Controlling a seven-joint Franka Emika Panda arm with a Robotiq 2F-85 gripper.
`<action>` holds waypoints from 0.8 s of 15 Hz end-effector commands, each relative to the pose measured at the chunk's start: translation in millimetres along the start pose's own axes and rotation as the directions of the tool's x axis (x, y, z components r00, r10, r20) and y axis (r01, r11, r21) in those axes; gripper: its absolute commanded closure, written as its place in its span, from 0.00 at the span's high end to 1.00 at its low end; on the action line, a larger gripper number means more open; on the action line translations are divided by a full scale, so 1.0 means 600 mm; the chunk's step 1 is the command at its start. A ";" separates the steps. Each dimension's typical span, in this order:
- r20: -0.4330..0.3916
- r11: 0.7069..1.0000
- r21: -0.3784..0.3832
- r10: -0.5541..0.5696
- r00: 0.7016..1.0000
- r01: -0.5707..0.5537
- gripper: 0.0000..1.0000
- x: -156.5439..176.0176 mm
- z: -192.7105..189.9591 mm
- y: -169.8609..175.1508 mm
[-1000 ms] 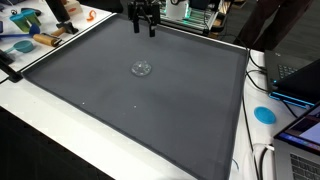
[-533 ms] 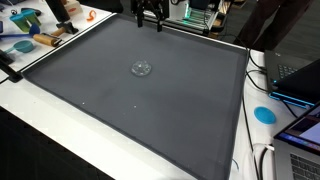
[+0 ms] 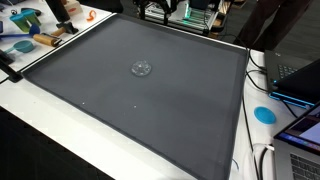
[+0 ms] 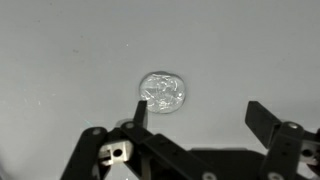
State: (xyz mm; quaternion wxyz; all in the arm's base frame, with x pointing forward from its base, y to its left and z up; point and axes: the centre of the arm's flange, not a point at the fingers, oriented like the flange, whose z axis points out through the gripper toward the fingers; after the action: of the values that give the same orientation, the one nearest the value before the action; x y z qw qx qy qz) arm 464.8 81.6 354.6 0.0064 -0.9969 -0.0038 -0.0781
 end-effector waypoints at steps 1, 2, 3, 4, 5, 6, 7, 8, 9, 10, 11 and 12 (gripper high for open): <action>0.031 0.998 -0.056 -0.035 0.999 0.037 1.00 0.015 -0.012 -0.016; 0.038 0.997 -0.061 -0.042 0.998 0.044 1.00 0.019 -0.014 -0.016; 0.042 0.997 -0.056 -0.054 0.998 0.056 1.00 0.023 -0.015 -0.016; 0.044 0.997 -0.062 -0.047 0.998 0.050 1.00 0.027 -0.017 -0.017; 0.048 0.996 -0.062 -0.054 0.997 0.057 1.00 0.031 -0.019 -0.018; 0.052 0.997 -0.063 -0.049 0.997 0.052 1.00 0.034 -0.020 -0.018; 0.055 0.997 -0.060 -0.053 0.997 0.056 1.00 0.037 -0.021 -0.018; 0.060 0.997 -0.060 -0.051 0.997 0.055 1.00 0.039 -0.021 -0.018; 0.062 0.997 -0.059 -0.053 0.997 0.057 1.00 0.040 -0.020 -0.018; 0.064 0.997 -0.059 -0.053 0.997 0.057 1.00 0.041 -0.020 -0.018; 0.040 0.998 -0.044 -0.045 0.998 0.047 1.00 0.035 -0.024 -0.016; 0.040 0.998 -0.043 -0.045 0.998 0.047 1.00 0.037 -0.024 -0.016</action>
State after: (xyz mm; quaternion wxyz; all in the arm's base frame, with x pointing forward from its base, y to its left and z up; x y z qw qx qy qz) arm 484.1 91.2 372.4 -0.0175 -0.9978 -0.0252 -0.0588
